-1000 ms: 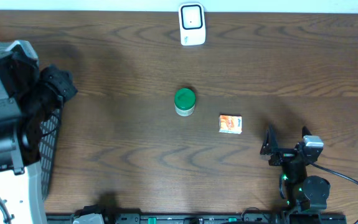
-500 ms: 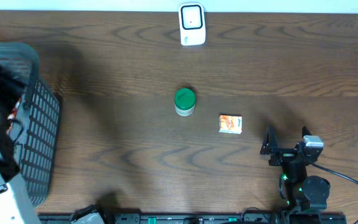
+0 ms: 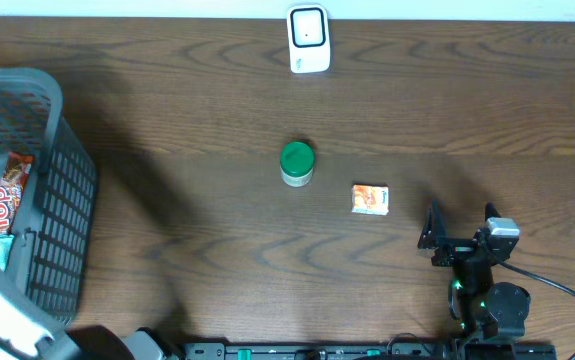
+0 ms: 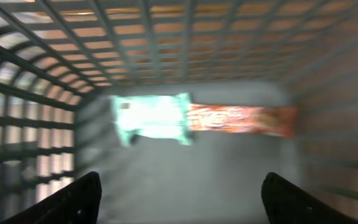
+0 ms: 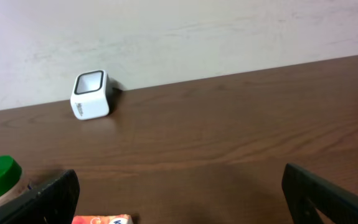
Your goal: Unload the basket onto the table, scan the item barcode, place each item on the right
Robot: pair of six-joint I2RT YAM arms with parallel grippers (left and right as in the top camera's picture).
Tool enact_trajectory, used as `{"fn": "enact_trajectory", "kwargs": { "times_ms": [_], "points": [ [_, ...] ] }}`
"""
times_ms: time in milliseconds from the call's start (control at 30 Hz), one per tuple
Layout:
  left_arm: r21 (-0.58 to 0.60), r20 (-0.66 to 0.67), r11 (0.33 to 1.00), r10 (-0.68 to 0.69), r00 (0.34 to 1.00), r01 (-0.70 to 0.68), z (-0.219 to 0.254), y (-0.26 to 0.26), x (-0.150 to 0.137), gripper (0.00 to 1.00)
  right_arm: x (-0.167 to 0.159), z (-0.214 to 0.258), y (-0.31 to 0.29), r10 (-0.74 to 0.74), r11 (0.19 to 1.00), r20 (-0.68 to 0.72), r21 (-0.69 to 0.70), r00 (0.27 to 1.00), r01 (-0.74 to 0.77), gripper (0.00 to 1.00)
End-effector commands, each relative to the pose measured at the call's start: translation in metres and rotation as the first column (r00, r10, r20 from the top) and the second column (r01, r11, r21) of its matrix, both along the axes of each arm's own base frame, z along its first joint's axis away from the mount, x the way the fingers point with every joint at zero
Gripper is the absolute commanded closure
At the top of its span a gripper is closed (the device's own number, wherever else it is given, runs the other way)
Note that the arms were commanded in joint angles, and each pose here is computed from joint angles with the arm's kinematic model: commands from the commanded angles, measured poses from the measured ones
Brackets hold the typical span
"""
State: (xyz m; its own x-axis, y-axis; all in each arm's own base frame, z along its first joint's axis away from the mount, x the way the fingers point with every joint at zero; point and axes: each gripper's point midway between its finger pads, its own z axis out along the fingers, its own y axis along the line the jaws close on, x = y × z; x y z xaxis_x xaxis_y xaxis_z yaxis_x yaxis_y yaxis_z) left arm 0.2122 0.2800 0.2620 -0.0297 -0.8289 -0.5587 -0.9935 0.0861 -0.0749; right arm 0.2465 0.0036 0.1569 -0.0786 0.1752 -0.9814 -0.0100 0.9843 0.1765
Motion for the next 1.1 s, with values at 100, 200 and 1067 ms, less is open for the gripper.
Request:
{"fn": "enact_trajectory", "kwargs": {
  "times_ms": [100,200,1067],
  "points": [
    [0.001,-0.456,1.0,0.02,0.89,-0.022,-0.064,0.035,-0.029,0.17,0.0,-0.001,0.002,0.007,1.0,-0.003,0.007,1.0,-0.007,0.01],
    [-0.04,-0.568,0.999,-0.019,0.823,-0.005,-0.089,0.041,-0.032,0.14,0.0,-0.001,0.002,0.007,1.0,-0.003,0.007,1.0,-0.007,0.01],
    [-0.308,-0.738,0.93,-0.366,0.566,0.2,-0.207,0.043,0.007,0.07,0.0,-0.001,0.002,0.007,1.0,-0.003,0.007,1.0,-0.007,0.01]
  ]
}}
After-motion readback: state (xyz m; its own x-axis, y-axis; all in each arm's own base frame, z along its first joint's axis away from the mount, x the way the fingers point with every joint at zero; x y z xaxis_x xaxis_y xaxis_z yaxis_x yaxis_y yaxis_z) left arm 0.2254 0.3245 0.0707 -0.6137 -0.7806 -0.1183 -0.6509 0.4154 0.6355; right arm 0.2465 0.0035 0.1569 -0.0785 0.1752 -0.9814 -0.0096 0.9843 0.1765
